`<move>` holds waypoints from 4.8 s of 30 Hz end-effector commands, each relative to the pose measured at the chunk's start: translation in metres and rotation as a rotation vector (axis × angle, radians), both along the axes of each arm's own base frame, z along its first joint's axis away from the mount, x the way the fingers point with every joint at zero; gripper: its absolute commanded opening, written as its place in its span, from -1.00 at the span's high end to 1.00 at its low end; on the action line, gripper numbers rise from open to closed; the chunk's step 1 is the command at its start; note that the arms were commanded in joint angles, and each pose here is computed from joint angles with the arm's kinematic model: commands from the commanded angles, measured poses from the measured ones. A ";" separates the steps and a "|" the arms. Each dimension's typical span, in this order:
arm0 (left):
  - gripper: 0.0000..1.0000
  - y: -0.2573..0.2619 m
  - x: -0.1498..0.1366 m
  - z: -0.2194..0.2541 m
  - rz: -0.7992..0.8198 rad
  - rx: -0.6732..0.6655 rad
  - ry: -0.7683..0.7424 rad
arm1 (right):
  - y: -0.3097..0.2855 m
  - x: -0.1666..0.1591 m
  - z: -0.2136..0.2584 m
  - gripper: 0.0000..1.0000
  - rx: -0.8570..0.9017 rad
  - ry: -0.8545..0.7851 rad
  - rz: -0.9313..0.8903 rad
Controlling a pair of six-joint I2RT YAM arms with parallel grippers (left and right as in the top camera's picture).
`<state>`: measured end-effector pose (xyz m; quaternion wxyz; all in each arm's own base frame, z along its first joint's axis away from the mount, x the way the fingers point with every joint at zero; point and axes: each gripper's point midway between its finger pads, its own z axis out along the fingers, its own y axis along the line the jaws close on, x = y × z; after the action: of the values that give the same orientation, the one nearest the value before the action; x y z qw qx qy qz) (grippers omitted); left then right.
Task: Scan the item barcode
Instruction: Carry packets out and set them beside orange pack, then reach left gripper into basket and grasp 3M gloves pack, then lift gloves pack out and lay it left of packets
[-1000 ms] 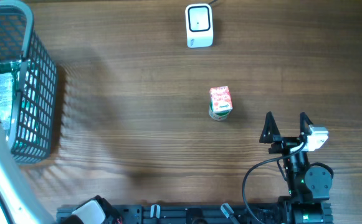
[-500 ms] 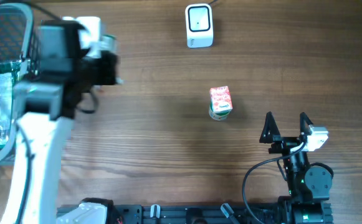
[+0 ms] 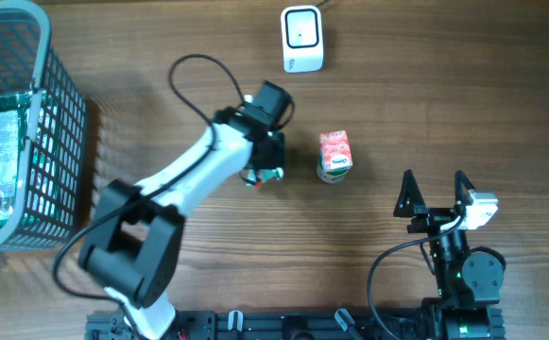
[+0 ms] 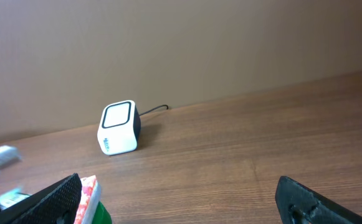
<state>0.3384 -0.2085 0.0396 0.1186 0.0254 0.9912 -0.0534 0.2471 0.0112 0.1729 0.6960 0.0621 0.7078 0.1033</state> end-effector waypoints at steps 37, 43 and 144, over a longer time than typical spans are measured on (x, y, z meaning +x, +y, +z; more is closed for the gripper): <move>-0.23 0.060 0.023 0.104 -0.077 0.225 -0.161 | 0.001 0.000 0.002 -0.99 0.004 -0.009 0.005; 0.49 0.100 0.058 0.184 -0.103 0.340 -0.357 | 0.001 0.000 0.002 -1.00 0.004 -0.009 0.005; 0.92 0.243 -0.004 0.359 0.461 -0.234 -0.572 | 0.001 0.000 0.002 -1.00 0.004 -0.009 0.005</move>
<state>0.3278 0.0888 0.4324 0.4712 -0.2408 0.8436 -0.0909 0.2471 0.0112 0.1729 0.6960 0.0621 0.7078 0.1033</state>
